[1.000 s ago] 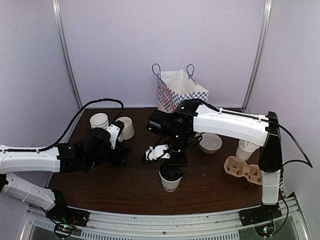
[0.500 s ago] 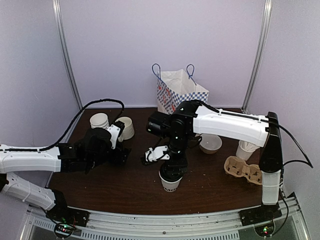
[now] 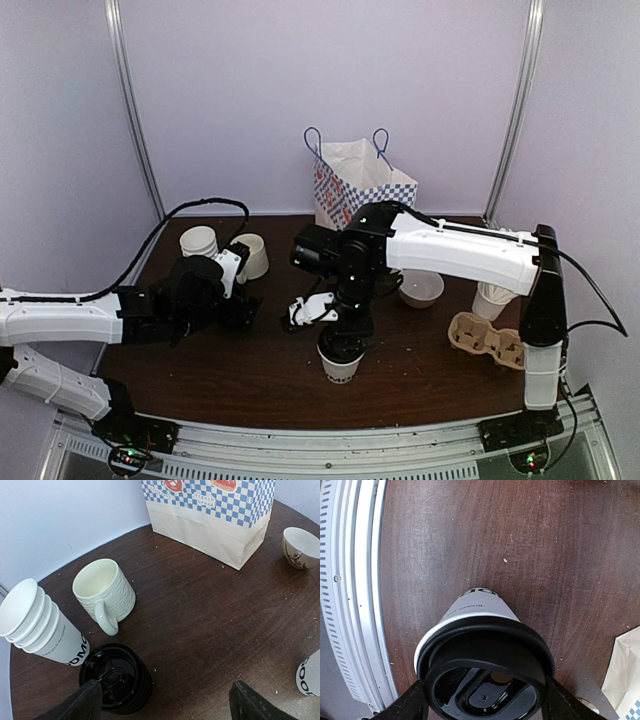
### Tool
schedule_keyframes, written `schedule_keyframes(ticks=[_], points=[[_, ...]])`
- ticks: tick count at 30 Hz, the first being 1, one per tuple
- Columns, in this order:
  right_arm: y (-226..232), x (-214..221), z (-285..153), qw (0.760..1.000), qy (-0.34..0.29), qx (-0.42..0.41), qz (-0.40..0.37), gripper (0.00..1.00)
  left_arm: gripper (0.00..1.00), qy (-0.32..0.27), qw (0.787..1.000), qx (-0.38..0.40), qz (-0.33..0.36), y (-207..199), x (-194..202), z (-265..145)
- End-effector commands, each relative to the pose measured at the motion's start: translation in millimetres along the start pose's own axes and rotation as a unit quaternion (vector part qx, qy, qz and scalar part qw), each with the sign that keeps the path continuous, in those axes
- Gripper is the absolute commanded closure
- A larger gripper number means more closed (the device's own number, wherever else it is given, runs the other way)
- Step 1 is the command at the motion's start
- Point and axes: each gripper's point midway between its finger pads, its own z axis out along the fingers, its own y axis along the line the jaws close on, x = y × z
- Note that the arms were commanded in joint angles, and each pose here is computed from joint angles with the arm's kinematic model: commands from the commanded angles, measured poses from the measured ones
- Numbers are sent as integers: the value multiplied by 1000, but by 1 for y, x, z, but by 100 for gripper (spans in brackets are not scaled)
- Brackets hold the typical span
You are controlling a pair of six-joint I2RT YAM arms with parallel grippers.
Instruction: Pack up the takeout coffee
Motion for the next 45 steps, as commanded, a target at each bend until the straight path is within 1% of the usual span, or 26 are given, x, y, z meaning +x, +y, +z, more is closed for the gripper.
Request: schedule_keyframes(ticks=[1,4,15,24,39,45], points=[[-1,1,-23,1000,-13,27,-6,24,8,-24,999,7,-24,-2,-17,1],[0,1,-27,999,-17,27,-5,24,8,-24,999,9,-24,-3,-17,2],[4,1,-15,1000,-10,9,-6,24,8,-24,999,9,-27,-2,-17,0],[3,4,0,1000,11,1,-6,24,8,-23,999,8,-28,-1,-15,1],[1,6,10,1000,21,-3,-4,23,7,-21,999,8,-27,-1,-13,3],[1,4,2,1000,14,-4,-2,23,7,-21,999,8,-27,0,-14,3]])
